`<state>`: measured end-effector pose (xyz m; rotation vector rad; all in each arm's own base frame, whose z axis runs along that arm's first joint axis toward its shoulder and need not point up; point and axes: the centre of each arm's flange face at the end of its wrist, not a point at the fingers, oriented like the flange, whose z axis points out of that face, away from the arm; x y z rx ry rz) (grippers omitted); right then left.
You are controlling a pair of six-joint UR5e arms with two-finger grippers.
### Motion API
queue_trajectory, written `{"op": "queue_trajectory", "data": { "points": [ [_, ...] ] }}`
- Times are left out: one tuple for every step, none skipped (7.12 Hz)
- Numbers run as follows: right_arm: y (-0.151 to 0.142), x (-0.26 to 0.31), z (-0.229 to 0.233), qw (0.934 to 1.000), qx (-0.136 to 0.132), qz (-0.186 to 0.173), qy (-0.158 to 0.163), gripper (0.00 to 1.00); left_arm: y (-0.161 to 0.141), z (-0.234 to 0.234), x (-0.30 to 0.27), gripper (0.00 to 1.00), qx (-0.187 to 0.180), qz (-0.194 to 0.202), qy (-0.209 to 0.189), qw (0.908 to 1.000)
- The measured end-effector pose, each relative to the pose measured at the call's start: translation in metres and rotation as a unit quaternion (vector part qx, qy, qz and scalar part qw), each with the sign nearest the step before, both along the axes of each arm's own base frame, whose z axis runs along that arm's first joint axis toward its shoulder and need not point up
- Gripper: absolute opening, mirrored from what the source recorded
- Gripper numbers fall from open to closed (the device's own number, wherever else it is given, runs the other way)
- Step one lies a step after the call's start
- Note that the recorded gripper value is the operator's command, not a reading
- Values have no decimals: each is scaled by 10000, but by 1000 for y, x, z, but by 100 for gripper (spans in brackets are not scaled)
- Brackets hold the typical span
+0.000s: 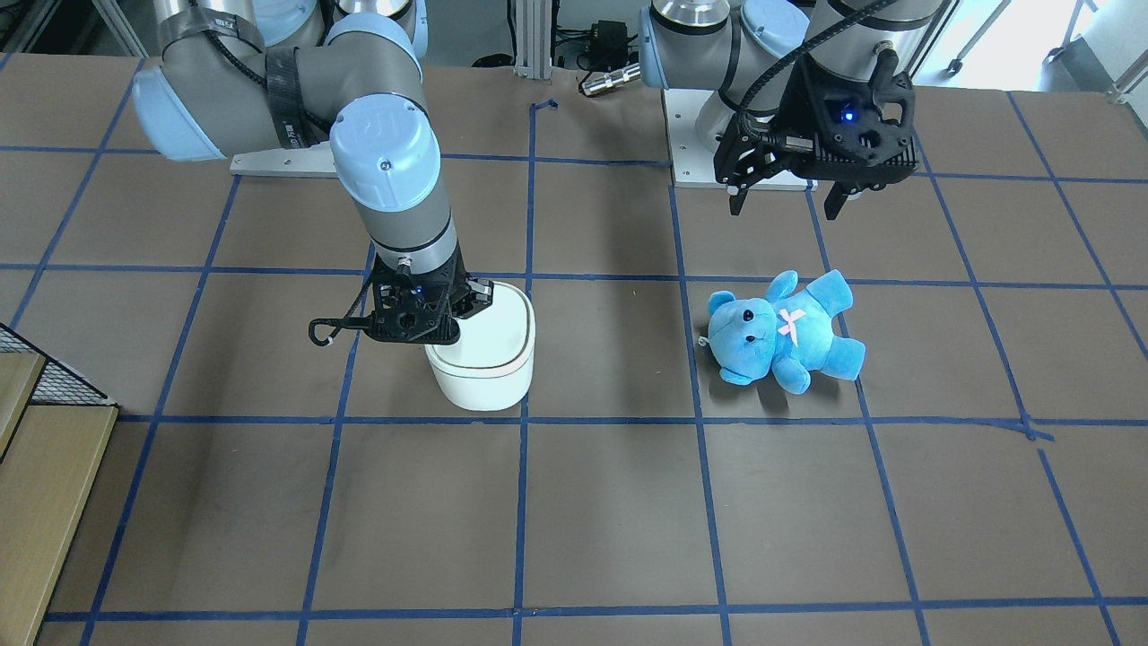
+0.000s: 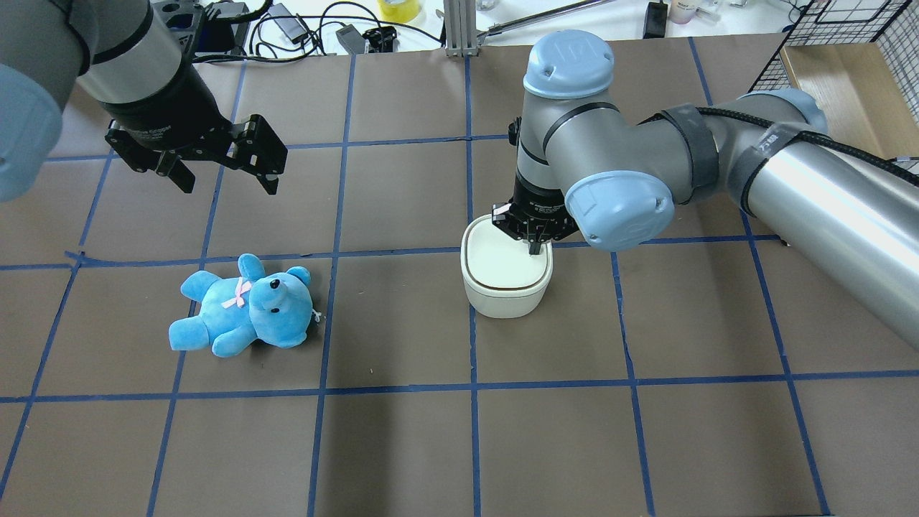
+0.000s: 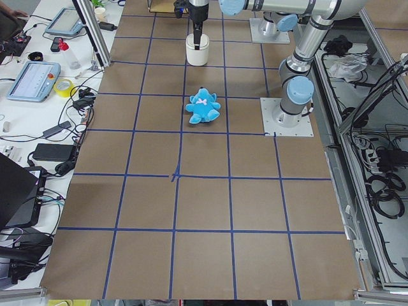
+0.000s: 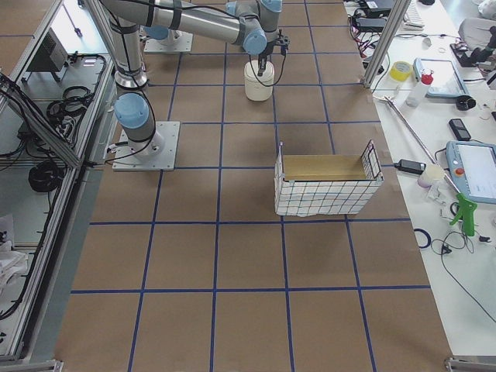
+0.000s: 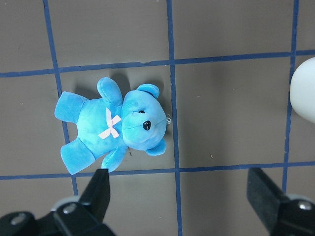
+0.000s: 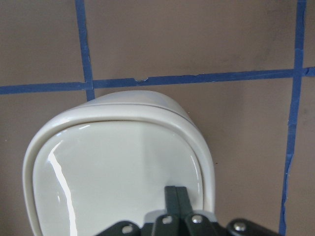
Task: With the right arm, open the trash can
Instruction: 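Press the right gripper down on the lid's near edge to pop it open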
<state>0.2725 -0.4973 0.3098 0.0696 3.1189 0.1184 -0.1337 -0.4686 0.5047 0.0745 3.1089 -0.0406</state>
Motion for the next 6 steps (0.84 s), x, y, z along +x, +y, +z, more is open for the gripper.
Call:
{"op": "queue_trajectory", "data": {
  "points": [
    [0,0,-1,10000,10,0,3,0,0,0,0,100,0,0,0,10000],
    [0,0,-1,10000,10,1,4,0,0,0,0,100,0,0,0,10000],
    [-1,0,1,10000,-5,-2,4,0,0,0,0,100,0,0,0,10000],
    [-1,0,8,10000,-55,-8,-9,0,0,0,0,100,0,0,0,10000],
    [0,-1,21,9999,-148,-11,-34,0,0,0,0,100,0,0,0,10000],
    [5,-2,38,9996,-264,-12,-63,0,0,0,0,100,0,-1,0,10000]
  ]
}}
